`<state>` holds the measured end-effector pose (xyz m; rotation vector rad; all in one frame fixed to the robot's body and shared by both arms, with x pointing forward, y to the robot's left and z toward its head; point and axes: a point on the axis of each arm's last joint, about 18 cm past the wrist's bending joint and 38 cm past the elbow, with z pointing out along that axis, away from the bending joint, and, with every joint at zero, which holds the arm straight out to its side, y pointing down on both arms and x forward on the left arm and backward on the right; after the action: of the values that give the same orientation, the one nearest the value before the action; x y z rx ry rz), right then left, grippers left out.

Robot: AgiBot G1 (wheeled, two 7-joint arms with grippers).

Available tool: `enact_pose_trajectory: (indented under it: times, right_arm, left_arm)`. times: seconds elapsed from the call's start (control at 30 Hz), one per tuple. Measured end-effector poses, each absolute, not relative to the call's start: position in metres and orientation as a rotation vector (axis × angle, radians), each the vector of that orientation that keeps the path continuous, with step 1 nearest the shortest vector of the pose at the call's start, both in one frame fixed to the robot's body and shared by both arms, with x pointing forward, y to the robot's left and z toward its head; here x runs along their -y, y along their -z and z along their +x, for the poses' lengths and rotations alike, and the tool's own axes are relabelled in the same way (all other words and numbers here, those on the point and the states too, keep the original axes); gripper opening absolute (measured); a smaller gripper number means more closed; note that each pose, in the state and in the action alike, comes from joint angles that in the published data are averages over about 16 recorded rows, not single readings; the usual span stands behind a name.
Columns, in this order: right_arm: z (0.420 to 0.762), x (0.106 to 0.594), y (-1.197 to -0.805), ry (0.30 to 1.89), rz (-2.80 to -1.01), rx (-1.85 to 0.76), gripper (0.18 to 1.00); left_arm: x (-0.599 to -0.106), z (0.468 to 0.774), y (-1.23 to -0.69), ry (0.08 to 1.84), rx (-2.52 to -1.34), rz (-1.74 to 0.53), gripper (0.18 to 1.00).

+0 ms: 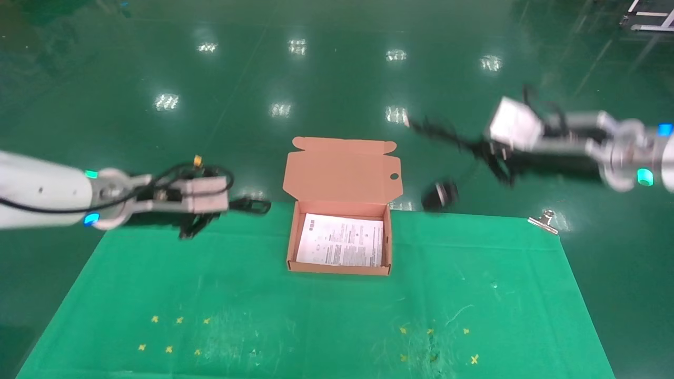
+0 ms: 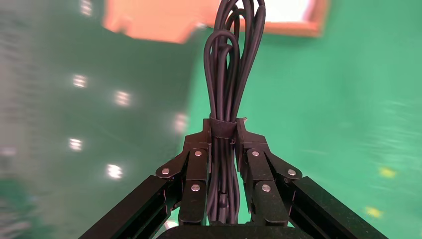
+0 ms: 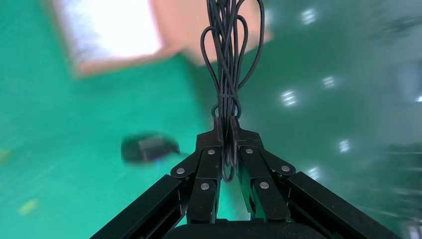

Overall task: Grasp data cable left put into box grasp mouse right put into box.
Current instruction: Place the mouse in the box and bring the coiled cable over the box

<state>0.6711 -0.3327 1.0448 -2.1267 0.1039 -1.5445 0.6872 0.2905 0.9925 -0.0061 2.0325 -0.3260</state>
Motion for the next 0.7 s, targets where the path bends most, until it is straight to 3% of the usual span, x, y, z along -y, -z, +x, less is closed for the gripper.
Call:
enact_pose_trajectory:
  times: [0.33,0.7]
  right_arm:
    - [0.673,0.274,-1.146,1.619,-1.851,0.011,0.201]
    - [0.682,0.206,-1.175,1.563,-1.774,0.123,0.201]
  left_arm:
    - [-0.255,0.693,-1.074,0.278,-1.79,0.096,0.268]
    - [-0.234,0.702,-1.121,0.316,-1.671,0.089,0.268]
